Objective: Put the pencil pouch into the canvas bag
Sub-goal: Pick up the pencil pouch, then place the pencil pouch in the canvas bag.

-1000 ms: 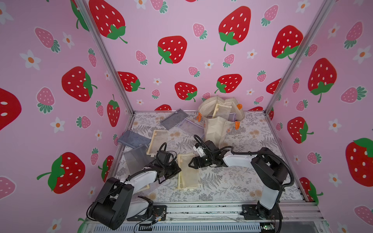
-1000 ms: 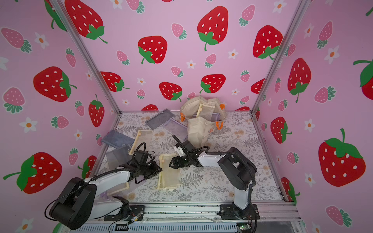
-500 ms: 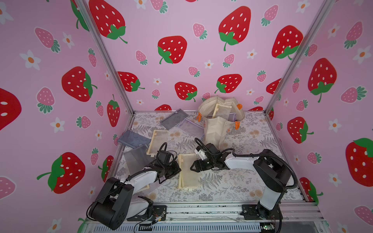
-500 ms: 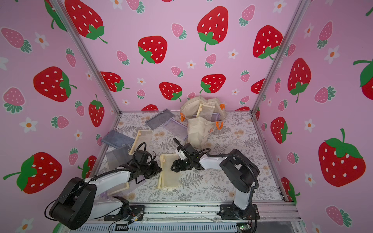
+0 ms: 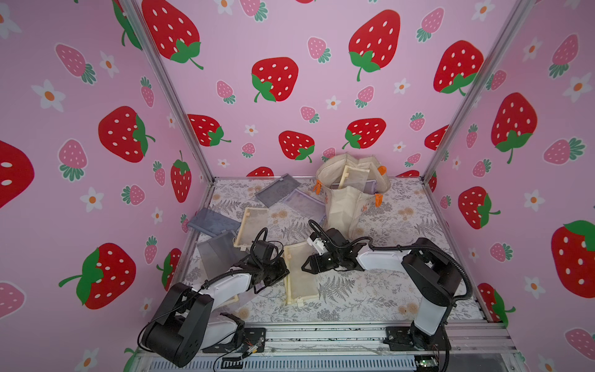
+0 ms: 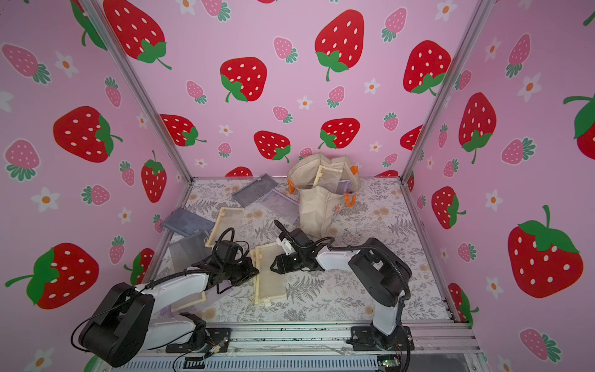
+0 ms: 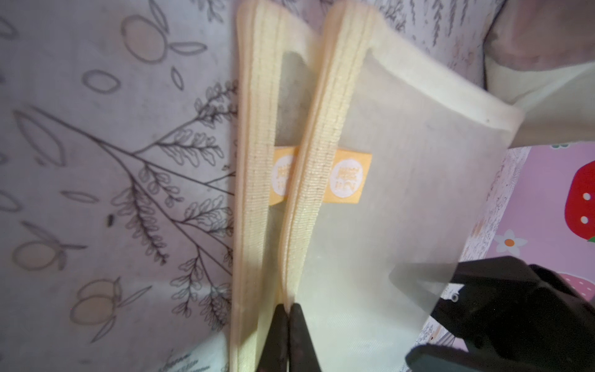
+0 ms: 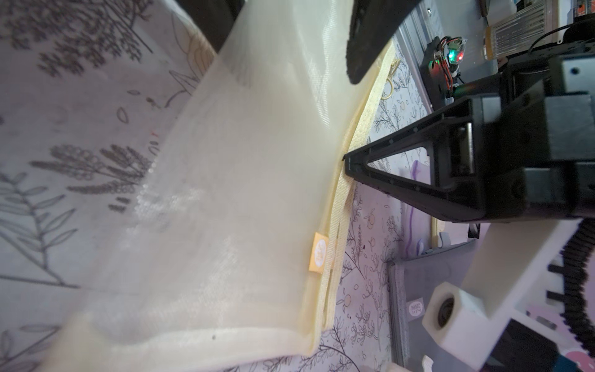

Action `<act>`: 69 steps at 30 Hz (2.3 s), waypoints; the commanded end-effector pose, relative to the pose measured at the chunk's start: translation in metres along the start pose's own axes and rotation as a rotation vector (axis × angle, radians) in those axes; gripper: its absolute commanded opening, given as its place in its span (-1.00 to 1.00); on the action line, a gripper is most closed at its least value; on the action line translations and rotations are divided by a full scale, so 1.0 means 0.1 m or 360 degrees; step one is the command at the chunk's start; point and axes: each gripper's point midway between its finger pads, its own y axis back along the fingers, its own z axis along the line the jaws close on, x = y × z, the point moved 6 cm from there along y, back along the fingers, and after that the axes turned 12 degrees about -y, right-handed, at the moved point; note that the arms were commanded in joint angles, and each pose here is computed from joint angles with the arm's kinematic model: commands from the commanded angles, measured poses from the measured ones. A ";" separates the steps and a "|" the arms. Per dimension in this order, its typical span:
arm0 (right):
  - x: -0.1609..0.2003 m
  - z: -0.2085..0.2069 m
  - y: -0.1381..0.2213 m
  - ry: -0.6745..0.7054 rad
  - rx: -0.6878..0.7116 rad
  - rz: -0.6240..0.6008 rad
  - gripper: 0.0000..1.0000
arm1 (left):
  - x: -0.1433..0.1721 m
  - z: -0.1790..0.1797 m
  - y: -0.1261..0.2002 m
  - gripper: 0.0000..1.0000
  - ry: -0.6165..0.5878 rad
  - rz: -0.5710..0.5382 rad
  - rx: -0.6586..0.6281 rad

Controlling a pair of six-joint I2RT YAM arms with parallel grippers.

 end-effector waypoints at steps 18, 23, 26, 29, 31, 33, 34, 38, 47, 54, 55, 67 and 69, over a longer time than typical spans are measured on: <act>-0.11 0.42 0.89 0.0238 0.0026 -0.0247 -1.00 | -0.13 -0.14 0.30 -0.25 -0.0178 -0.0093 -0.0066; -0.25 0.66 1.31 0.0292 0.0017 -0.0372 -1.00 | -0.23 -0.26 0.57 -0.01 -0.0347 -0.0154 -0.0136; -0.42 0.82 1.62 0.0327 -0.0016 -0.0473 -1.00 | -0.29 -0.35 0.71 0.15 -0.0424 -0.0204 -0.0142; -0.65 0.99 2.00 0.0382 -0.0039 -0.0587 -1.00 | -0.35 -0.46 0.82 0.28 -0.0482 -0.0266 -0.0092; -0.84 1.07 2.25 0.0398 -0.0067 -0.0666 -1.00 | -0.38 -0.53 0.87 0.30 -0.0515 -0.0297 -0.0055; -1.08 1.14 2.54 0.0406 -0.0079 -0.0770 -1.00 | -0.41 -0.61 0.92 0.31 -0.0551 -0.0318 -0.0018; -1.19 1.14 2.66 0.0399 -0.0075 -0.0821 -1.00 | -0.42 -0.63 0.93 0.31 -0.0563 -0.0318 -0.0005; -1.66 1.14 3.17 0.0341 -0.0108 -0.1073 -1.00 | -0.45 -0.75 0.98 0.31 -0.0626 -0.0320 0.0053; -2.49 0.82 3.68 0.0234 0.0067 -0.1406 -1.00 | -0.49 -0.85 1.00 0.32 -0.0660 -0.0337 0.0118; -2.85 0.22 3.52 0.0101 0.0222 -0.1373 -1.00 | -0.49 -0.88 1.04 0.32 -0.0675 -0.0411 0.0162; -2.88 0.15 3.46 0.0084 0.0222 -0.1347 -1.00 | -0.50 -0.88 1.04 0.32 -0.0674 -0.0415 0.0171; -2.67 -0.43 2.81 -0.0135 0.0103 -0.1189 -1.00 | -0.52 -0.86 0.98 0.32 -0.0667 -0.0408 0.0153; -2.63 -0.48 2.75 -0.0152 0.0104 -0.1168 -1.00 | -0.53 -0.87 0.97 0.32 -0.0664 -0.0408 0.0155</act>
